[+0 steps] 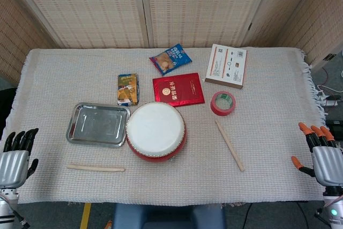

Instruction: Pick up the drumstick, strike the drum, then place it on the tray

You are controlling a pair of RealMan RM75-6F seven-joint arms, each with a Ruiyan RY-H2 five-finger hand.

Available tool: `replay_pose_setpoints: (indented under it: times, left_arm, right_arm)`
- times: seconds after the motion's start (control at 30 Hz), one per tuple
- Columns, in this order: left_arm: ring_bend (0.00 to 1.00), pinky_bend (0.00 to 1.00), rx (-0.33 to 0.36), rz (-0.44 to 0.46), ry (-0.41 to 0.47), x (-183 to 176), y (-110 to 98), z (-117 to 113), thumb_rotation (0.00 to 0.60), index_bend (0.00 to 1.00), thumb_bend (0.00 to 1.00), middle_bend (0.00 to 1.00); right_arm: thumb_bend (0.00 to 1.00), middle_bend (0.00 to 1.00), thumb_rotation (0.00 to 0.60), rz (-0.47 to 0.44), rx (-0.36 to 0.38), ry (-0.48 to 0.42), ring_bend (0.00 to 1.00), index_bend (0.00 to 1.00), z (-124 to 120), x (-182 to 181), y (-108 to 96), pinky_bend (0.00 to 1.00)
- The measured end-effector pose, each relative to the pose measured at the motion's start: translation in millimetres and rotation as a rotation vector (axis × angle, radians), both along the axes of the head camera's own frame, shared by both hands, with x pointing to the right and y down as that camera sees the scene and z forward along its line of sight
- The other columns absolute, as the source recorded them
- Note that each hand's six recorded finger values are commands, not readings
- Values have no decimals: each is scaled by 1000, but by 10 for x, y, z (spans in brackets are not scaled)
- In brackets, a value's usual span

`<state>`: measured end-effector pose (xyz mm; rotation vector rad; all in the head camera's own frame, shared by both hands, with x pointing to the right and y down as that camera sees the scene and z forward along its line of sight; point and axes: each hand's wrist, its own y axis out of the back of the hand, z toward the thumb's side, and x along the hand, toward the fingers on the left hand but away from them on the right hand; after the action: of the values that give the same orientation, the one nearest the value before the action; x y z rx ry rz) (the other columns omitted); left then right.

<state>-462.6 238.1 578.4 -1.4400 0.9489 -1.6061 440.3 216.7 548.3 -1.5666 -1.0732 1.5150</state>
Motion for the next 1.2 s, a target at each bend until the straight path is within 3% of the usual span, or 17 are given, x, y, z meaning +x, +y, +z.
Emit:
replay_pose_setpoints:
  times: [0.4,0.63,0.83,1.2]
  left_arm:
    - [110,70,12,4,24,16,23,-55,600,67,302,105]
    - [192,123,-16,54,65,133,25,-16,600,209,334,206]
    - [197,134,-89,139,139,411,48,151,600,333,396,246]
    - [201,133,-263,255,270,1026,229,642,600,354,391,245]
  right_arm:
    - [246,169,600,-3,27,-7,2,69,-65,13,21,78]
    - [246,169,600,-2,44,-14,3,69,-92,41,53,78]
    - [246,169,600,-2,47,-21,2,69,-92,48,64,78]
    - [246,169,600,20,52,-17,1,69,-108,128,91,78]
